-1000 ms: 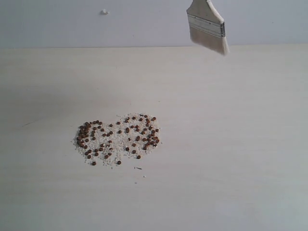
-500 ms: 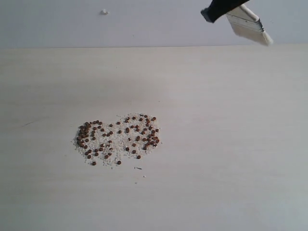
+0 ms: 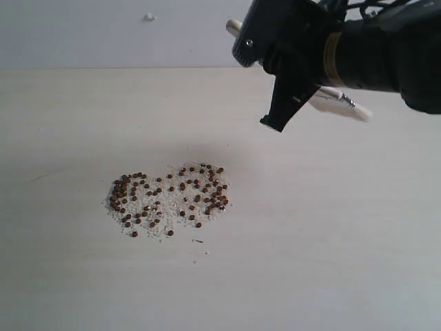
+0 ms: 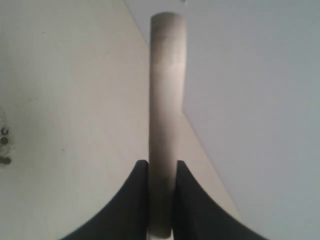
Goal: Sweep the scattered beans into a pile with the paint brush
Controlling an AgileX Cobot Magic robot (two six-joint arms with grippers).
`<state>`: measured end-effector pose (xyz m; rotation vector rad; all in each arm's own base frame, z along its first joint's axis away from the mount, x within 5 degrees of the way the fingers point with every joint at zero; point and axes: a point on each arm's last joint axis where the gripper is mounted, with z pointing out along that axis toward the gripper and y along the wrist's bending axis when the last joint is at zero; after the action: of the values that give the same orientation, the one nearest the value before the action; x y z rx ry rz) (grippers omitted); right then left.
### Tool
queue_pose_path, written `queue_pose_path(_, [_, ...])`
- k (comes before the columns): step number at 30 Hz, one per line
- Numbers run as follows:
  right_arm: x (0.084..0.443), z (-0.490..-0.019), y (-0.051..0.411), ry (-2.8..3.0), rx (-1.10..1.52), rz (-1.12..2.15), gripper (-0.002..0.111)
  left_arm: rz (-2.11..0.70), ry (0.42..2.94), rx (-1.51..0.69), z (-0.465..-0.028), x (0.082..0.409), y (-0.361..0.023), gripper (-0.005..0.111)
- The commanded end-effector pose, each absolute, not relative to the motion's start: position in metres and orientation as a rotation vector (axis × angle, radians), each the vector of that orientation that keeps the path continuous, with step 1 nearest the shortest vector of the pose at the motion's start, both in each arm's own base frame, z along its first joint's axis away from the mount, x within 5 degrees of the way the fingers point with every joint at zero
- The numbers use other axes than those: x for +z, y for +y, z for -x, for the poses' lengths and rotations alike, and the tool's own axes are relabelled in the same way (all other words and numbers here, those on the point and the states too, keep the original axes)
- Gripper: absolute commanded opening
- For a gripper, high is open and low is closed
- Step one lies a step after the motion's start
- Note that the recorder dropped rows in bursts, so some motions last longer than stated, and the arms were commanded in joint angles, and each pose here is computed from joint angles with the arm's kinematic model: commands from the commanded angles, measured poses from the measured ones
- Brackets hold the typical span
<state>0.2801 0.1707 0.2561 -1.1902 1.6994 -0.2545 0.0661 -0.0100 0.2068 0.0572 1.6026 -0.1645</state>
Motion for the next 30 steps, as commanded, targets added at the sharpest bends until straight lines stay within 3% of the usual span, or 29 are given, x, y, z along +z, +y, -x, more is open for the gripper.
queue_pose_path(1, [0.256,-0.268,0.159,1.778,-0.246,1.044,0.0,-0.056,1.599,-0.163,-0.066,0.206,-0.01,0.0])
queue_pose_path(8, [0.264,-0.265,0.146,1.899,-0.124,0.64,0.0,-0.058,1.599,-0.161,-0.066,0.206,-0.01,0.0])
queue_pose_path(13, [0.264,-0.265,0.146,1.932,-0.046,0.533,0.0,-0.058,1.599,-0.161,-0.066,0.206,-0.01,0.0])
queue_pose_path(18, [0.263,-0.266,0.144,1.926,-0.071,0.58,0.0,-0.058,1.599,-0.161,-0.066,0.206,-0.01,0.0])
queue_pose_path(23, [0.253,-0.28,0.13,1.913,-0.155,0.884,0.0,-0.058,1.599,-0.161,-0.066,0.206,-0.01,0.0])
queue_pose_path(26, [0.244,-0.288,0.131,1.875,0.015,0.964,0.0,-0.058,1.599,-0.161,-0.066,0.206,-0.01,0.0])
queue_pose_path(30, [0.233,-0.297,0.132,1.792,0.169,0.813,0.0,-0.058,1.599,-0.161,-0.066,0.206,-0.01,0.0])
